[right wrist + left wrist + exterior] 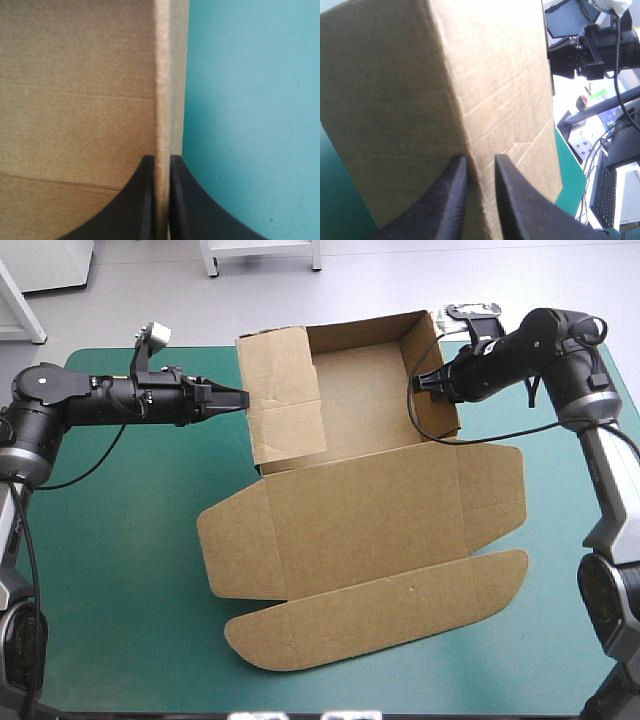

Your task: Fold the box

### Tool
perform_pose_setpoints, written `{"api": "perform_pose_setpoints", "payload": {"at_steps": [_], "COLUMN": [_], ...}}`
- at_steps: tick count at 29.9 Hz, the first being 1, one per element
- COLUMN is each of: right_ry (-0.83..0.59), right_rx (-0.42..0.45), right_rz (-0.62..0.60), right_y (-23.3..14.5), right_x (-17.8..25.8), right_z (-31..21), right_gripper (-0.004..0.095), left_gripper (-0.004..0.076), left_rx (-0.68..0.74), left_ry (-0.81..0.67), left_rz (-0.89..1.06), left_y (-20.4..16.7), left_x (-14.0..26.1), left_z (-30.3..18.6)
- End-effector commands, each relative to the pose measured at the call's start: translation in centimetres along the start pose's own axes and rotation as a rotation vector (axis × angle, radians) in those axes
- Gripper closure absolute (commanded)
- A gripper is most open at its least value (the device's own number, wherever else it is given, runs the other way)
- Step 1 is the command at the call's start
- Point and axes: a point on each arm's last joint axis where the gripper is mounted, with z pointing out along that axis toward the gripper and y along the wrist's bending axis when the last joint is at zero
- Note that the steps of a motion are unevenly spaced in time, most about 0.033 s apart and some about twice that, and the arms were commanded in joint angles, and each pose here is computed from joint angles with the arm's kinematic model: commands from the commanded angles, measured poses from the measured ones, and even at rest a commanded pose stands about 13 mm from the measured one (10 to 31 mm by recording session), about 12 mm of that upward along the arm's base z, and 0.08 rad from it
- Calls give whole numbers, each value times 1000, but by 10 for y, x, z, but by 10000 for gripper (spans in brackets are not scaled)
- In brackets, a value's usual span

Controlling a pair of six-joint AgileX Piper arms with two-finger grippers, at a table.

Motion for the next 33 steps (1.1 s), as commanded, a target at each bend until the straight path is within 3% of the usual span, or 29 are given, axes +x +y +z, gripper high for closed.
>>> {"api": "perform_pose_setpoints", "payload": {"at_steps": [1,3,6,18,28,33], "right_ry": [-141,-141,-141,-150,-153,-145], "right_rx": [-34,-34,-34,-52,20,40], "right_rz": [2,3,7,-6,-22,-25], "right_y": [13,13,13,27,48,55], "right_x": [-11,-11,-11,-11,-9,-8], "right_z": [-31,-31,-31,-28,-20,-19], "right_gripper": [906,906,906,906,906,906], "left_gripper": [392,316,269,267,267,267], "left_rx": [100,75,63,-43,-185,-326], "left_ry": [-23,-19,-26,-56,-113,-107], "left_rz": [21,7,1,-1,-21,-22], "left_y": [-33,-30,-29,-24,-31,-30], "left_x": [-3,-2,-3,-5,-6,-2], "left_z": [-13,-13,-13,-5,23,35]}}
